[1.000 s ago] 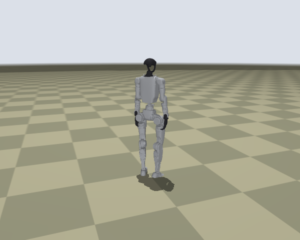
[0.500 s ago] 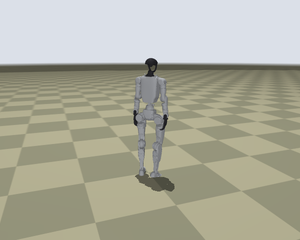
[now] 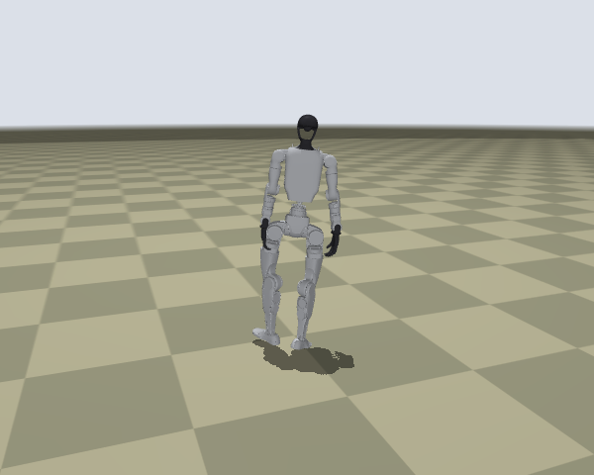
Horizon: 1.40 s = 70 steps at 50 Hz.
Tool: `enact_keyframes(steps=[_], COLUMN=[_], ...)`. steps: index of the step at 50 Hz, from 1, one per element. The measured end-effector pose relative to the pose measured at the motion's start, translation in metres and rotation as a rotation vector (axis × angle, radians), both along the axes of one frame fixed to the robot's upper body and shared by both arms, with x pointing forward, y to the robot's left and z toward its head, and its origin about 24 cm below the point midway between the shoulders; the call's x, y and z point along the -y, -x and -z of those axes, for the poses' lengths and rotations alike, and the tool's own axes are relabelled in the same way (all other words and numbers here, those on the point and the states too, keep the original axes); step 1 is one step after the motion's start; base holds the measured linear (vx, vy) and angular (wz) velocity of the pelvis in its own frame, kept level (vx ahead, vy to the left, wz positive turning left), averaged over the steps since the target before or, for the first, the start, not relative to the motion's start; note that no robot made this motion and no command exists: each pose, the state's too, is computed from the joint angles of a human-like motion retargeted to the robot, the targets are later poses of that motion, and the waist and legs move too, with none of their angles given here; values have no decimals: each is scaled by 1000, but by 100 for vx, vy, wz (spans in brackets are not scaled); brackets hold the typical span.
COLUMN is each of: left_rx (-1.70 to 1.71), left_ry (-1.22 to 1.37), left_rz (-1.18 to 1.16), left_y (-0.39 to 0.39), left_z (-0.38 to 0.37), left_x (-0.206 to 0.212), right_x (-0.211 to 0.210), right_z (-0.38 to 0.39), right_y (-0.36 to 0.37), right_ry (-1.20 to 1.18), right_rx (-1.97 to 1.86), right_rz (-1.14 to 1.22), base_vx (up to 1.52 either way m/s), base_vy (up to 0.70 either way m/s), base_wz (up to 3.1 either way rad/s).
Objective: In place motions
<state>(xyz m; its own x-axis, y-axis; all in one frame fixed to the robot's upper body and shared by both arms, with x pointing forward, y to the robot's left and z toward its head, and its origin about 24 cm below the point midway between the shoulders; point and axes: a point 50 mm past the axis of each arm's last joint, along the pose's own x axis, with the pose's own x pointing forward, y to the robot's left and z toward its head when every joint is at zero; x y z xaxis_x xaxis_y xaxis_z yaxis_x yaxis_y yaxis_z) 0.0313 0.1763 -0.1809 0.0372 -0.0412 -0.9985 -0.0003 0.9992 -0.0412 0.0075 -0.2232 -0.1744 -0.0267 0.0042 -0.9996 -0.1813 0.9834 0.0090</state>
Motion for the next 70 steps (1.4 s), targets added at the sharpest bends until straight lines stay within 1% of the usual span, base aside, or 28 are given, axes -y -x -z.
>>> enact_keyframes(steps=[10,17,28,34,43,50,60,65,70], left_rx=[-141,-148,-108,-70,-28,-18,-88,-114,-153], left_ry=[-57,-41,-29,-16,-9,-39,-82,-61,-27], left_rz=[-103,-163,-132,-140,-65,-96,-160,-168,-226], left_y=[38,43,31,21,-2,-8,11,25,44], left_z=[-1,-1,0,0,-1,-3,-5,-3,-2], left_x=[-10,-4,-4,-3,-2,-15,-33,-20,-12], right_x=[-8,-11,-22,-17,-4,-10,-26,-26,-31], right_z=[1,1,3,3,1,2,3,3,2], right_y=[-13,-22,-27,-18,-6,-20,-37,-31,-45], right_ry=[-14,-23,-51,-28,10,4,-42,-47,-53], right_rx=[62,96,111,72,43,64,115,94,152], right_rz=[-1,-20,-18,-73,7,-16,-102,-74,-106], base_vx=[4,17,25,29,19,3,4,13,3], base_vy=[2,12,14,16,13,-3,-11,-7,-6], base_wz=[108,54,21,28,82,101,91,-6,26])
